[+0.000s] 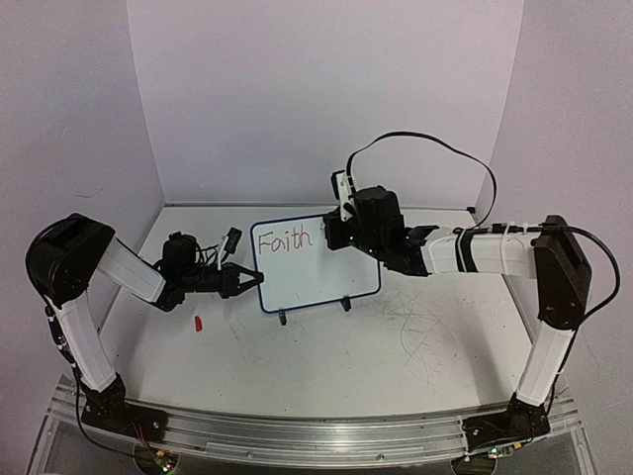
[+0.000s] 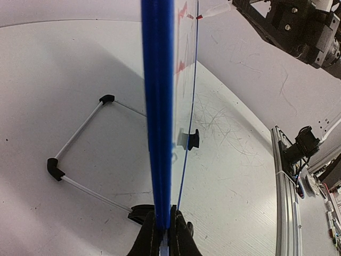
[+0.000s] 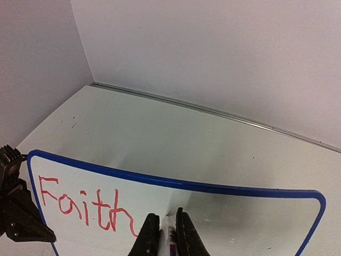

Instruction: Write a sentence on the whiteboard

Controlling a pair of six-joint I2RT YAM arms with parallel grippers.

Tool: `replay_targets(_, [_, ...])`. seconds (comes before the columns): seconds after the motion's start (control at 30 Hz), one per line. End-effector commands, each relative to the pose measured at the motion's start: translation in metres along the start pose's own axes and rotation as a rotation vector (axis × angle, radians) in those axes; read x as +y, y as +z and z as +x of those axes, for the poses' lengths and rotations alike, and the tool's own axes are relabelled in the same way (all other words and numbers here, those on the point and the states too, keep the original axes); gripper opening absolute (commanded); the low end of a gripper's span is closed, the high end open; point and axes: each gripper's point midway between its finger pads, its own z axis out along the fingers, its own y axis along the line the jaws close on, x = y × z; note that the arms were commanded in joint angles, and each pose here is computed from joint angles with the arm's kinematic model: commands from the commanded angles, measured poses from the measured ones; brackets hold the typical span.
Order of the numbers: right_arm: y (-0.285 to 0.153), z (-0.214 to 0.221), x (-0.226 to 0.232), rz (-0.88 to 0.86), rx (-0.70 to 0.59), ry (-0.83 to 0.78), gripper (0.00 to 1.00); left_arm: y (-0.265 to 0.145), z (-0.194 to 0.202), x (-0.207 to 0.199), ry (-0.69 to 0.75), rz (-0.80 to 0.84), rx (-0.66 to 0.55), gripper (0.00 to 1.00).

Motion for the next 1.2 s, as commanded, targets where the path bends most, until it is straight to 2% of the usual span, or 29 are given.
replay_targets(0.0, [0.003,-0.012,0.006,-0.008,-0.034,0.015,0.00,-0.004,-0.015,0.009,0.053,-0.069,-0.039,0.00])
replay_targets(1.17, [0.003,0.020,0.001,0.032,0.032,0.030,0.00,-0.004,-0.016,0.008,0.054,-0.069,-0.036,0.00])
